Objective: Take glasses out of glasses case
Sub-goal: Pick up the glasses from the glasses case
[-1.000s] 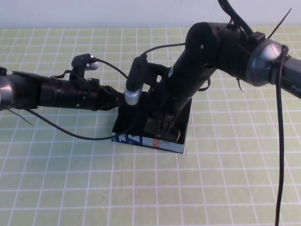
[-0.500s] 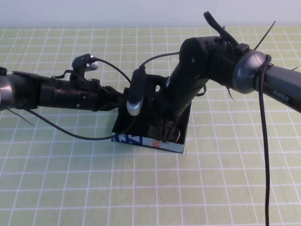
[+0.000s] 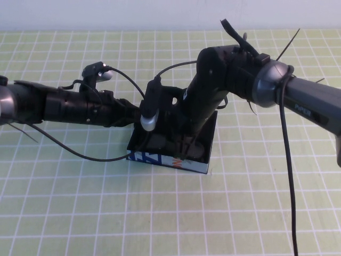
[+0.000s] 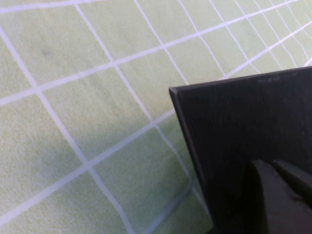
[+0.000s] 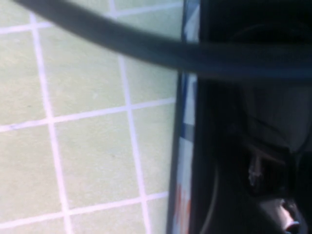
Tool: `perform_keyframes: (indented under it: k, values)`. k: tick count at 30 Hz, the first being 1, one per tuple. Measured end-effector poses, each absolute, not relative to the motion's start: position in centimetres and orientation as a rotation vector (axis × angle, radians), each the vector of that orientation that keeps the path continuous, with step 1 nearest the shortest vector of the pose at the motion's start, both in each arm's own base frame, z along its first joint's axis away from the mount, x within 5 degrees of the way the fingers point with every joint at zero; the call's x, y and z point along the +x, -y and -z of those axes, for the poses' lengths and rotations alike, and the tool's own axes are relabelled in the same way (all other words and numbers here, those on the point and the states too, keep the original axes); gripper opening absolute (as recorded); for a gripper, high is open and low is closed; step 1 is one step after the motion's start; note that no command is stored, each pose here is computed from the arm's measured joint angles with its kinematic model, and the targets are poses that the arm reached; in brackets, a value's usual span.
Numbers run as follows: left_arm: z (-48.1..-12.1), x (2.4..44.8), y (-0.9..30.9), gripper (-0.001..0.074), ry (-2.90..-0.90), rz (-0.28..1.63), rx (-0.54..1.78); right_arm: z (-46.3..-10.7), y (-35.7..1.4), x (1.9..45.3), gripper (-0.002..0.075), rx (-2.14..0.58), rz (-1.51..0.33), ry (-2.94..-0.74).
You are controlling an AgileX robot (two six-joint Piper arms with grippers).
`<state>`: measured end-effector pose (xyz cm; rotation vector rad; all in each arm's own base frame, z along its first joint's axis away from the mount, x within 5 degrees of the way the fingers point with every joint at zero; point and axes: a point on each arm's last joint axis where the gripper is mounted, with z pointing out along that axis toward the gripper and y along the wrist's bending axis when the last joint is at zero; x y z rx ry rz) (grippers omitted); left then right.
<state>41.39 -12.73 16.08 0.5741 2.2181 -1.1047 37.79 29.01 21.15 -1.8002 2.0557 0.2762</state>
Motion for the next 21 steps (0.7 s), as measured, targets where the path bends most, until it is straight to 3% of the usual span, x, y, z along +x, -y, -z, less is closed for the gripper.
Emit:
perform_keyframes:
  k: [21]
  values:
    - [-16.11, 41.25, 12.8, -0.0004, -2.216, 1.12, 0.59, -20.96, -28.75, 37.45, 0.0267, -1.833, -0.287, -2.109]
